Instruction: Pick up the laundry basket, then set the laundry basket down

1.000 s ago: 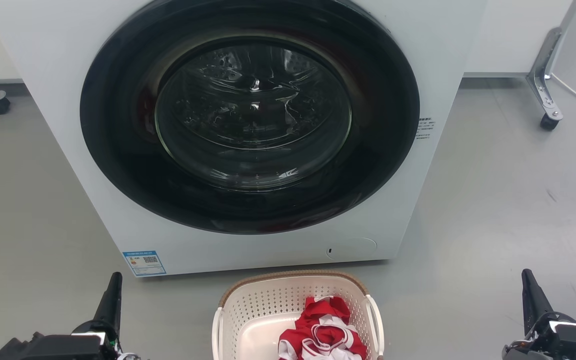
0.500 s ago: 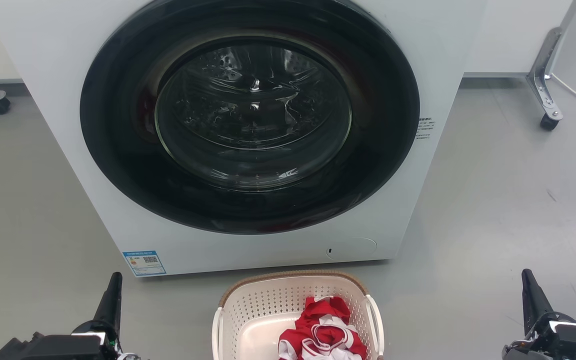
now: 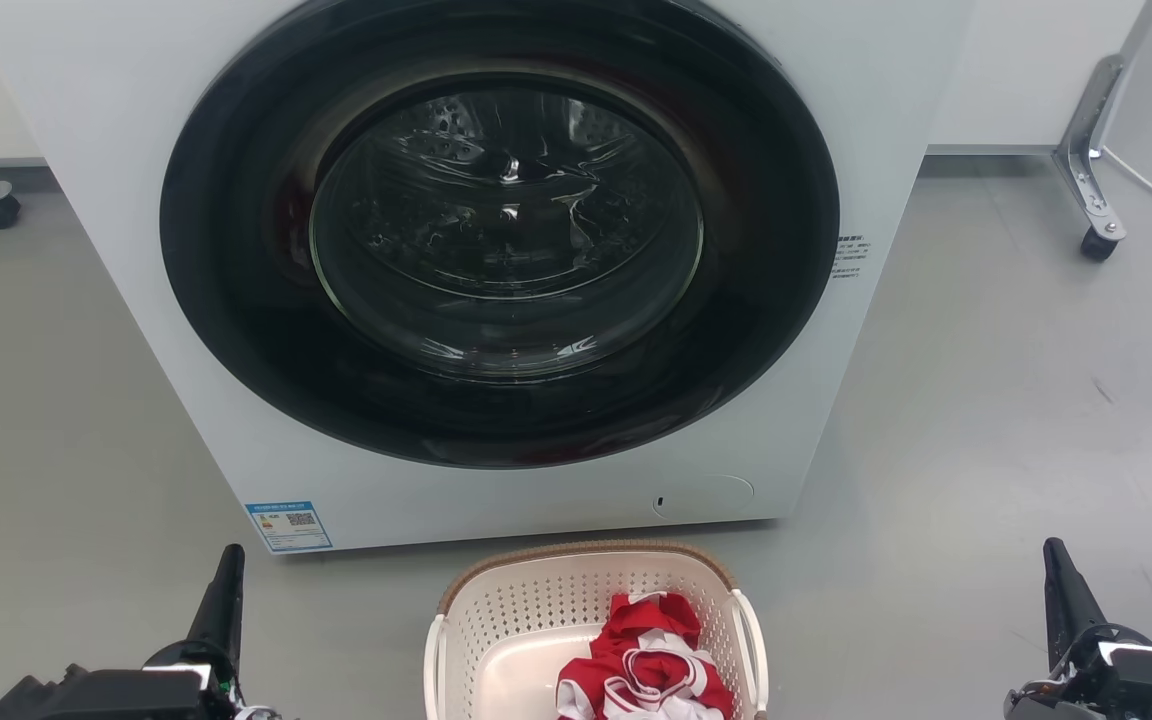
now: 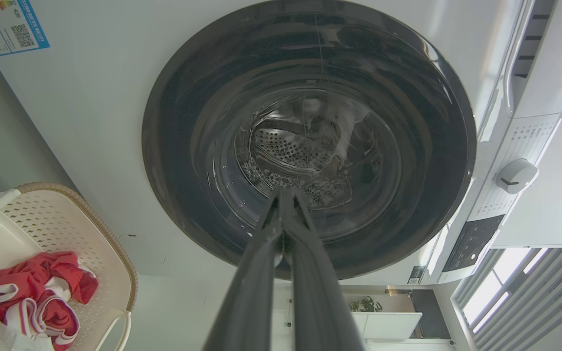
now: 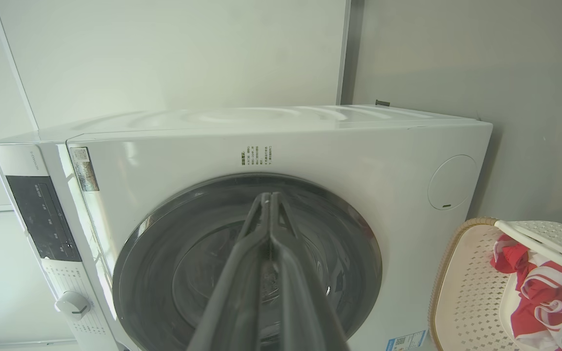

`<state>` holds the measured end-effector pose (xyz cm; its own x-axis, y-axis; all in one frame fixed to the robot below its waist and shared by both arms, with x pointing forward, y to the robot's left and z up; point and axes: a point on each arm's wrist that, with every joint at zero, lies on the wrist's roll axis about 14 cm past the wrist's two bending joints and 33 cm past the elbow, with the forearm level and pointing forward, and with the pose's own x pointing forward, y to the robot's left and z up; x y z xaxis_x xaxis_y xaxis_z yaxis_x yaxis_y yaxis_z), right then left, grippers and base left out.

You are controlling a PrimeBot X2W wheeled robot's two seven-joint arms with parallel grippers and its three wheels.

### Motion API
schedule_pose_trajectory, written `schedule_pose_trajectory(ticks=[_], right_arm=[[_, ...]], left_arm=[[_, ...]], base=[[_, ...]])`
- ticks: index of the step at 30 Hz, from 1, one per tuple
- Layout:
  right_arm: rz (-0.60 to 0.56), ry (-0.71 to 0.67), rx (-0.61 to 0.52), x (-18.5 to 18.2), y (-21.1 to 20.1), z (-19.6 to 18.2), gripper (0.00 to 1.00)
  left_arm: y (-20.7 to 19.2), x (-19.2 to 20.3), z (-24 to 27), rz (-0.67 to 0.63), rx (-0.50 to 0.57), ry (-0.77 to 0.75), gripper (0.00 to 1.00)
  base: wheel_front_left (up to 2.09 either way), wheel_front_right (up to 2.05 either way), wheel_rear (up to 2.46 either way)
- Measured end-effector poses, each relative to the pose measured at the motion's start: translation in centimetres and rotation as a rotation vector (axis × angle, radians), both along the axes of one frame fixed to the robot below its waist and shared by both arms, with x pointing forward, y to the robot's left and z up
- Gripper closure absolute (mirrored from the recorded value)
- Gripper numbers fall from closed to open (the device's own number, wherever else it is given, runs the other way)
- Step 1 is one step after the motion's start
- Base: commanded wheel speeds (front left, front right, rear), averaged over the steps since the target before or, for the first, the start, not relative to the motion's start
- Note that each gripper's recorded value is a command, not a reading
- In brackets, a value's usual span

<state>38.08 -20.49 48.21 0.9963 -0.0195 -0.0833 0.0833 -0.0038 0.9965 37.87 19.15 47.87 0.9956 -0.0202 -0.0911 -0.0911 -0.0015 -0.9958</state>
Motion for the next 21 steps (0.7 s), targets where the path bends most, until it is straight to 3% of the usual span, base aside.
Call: schedule_pose_trajectory(ticks=[21], right_arm=[[0.0,0.0,0.0,0.0,0.0,0.0,1.0]], left_arm=[[-0.01,0.0,0.0,0.0,0.0,0.0,1.0]], base=[[0.0,0.0,0.0]])
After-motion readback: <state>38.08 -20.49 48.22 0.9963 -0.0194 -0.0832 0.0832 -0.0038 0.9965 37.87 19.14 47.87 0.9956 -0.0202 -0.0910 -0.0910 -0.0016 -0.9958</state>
